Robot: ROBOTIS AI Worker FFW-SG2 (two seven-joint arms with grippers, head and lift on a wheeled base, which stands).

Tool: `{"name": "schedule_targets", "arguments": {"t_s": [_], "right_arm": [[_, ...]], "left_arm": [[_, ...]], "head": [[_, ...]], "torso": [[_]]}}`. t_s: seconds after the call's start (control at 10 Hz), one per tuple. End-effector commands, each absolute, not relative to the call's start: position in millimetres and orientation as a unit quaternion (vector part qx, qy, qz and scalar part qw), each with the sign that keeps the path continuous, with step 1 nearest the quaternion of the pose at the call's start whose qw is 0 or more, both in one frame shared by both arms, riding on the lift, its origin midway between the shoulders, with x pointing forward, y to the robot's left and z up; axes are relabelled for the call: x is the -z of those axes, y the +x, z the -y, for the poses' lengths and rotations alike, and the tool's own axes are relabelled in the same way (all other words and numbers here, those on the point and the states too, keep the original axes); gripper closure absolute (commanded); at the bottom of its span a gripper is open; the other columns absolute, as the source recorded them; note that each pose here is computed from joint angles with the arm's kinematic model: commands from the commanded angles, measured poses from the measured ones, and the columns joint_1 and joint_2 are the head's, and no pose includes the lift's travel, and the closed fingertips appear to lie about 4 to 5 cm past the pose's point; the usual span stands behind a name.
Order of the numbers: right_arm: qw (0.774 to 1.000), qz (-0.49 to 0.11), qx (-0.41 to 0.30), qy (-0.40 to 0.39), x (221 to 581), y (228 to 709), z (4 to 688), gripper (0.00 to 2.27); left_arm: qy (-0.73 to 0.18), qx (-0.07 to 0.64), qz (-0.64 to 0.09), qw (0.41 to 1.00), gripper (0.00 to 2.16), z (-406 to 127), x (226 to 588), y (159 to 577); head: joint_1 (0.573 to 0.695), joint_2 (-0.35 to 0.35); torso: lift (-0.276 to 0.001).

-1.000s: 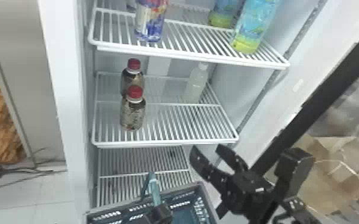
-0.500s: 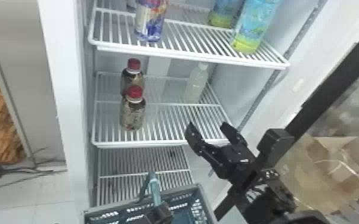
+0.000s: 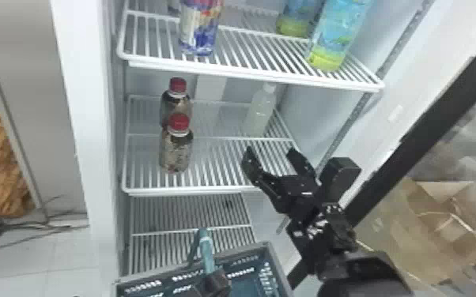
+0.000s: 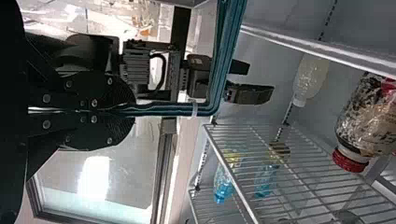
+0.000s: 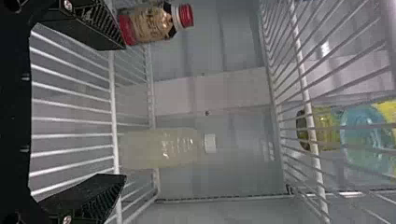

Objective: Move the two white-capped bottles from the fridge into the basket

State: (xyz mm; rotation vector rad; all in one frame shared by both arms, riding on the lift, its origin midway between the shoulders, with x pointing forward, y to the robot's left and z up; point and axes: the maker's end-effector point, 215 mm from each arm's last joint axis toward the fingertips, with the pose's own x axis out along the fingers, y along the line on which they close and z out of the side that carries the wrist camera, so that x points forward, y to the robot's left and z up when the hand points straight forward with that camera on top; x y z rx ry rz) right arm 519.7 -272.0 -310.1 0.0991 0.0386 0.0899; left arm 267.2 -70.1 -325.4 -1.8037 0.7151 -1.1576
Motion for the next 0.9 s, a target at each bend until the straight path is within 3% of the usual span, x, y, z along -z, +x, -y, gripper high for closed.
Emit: {"name": "schedule_targets", "arguments": {"t_s": [0.0,0.4,0.8], "right_arm": [[0.998,-0.012,-0.037,0.047,312.3,534.6,281.1,0.07],[0.999,0.017,-0.027,0.038,314.8,585.2,294.3,0.07],[0.998,0.004,-0.022,0.055,332.0,623.1,304.3,0.08]], "left_arm": [[-0.722,0.462,-0.285,0.428,1.12,69.0,325.6,268.4],[-0.722,0.463,-0.286,0.427,1.12,70.4,324.9,267.9],[-0.723,0.463,-0.285,0.426,1.12,70.1,323.8,269.1]], "head": [[0.695,-0.35],[0.695,-0.35],[0.695,-0.35]], "torso": [[-0.26],[-0.26],[-0.26]]}}
